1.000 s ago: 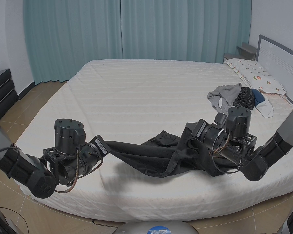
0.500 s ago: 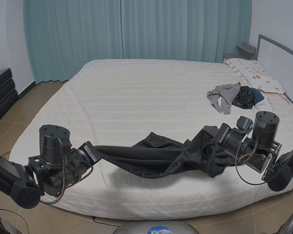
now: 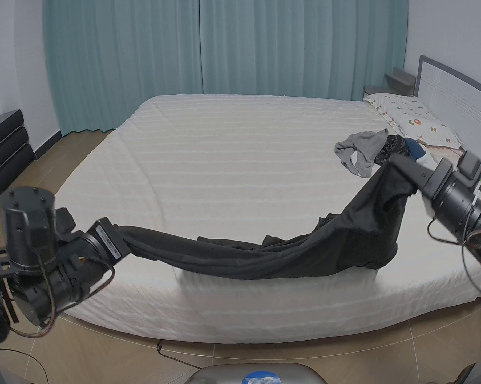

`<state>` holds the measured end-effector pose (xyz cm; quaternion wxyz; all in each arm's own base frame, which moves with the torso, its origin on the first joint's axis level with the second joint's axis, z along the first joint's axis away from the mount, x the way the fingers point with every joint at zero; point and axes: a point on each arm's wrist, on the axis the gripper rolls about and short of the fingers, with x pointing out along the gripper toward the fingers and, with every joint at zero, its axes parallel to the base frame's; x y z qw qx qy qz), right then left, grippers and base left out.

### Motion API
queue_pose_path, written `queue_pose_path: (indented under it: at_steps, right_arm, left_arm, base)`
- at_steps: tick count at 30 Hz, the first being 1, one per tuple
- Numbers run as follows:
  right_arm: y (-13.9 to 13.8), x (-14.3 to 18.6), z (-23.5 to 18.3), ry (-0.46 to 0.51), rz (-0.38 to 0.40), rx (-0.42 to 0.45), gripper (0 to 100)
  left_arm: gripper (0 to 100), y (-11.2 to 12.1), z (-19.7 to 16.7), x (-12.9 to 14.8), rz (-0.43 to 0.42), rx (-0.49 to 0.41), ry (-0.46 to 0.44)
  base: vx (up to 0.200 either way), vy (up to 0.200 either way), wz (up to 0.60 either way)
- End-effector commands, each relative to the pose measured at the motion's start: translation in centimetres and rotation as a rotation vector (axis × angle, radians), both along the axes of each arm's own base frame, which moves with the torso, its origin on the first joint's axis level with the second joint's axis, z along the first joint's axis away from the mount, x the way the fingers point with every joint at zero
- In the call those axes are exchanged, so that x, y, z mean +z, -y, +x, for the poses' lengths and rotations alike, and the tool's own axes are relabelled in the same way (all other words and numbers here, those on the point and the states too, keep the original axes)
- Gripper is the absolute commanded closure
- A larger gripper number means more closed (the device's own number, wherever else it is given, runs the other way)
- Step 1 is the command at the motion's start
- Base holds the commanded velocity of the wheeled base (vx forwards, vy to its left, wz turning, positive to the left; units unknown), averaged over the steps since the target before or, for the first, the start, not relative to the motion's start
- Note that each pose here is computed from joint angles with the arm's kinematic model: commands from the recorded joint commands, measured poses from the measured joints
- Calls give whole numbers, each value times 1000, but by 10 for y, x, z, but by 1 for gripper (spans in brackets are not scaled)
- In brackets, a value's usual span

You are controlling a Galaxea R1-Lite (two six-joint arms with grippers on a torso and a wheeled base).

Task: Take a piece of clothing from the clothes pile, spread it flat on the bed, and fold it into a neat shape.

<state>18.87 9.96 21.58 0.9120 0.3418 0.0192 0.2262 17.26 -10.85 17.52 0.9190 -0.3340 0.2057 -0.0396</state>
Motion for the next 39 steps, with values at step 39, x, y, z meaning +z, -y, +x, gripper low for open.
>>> queue_pose_path:
  at_steps: [39]
  right_arm:
    - [-21,5,246,81,-98,-232,100]
  left_arm:
    - [100,15,271,-24,20,214,71]
  base:
    - [113,0,0]
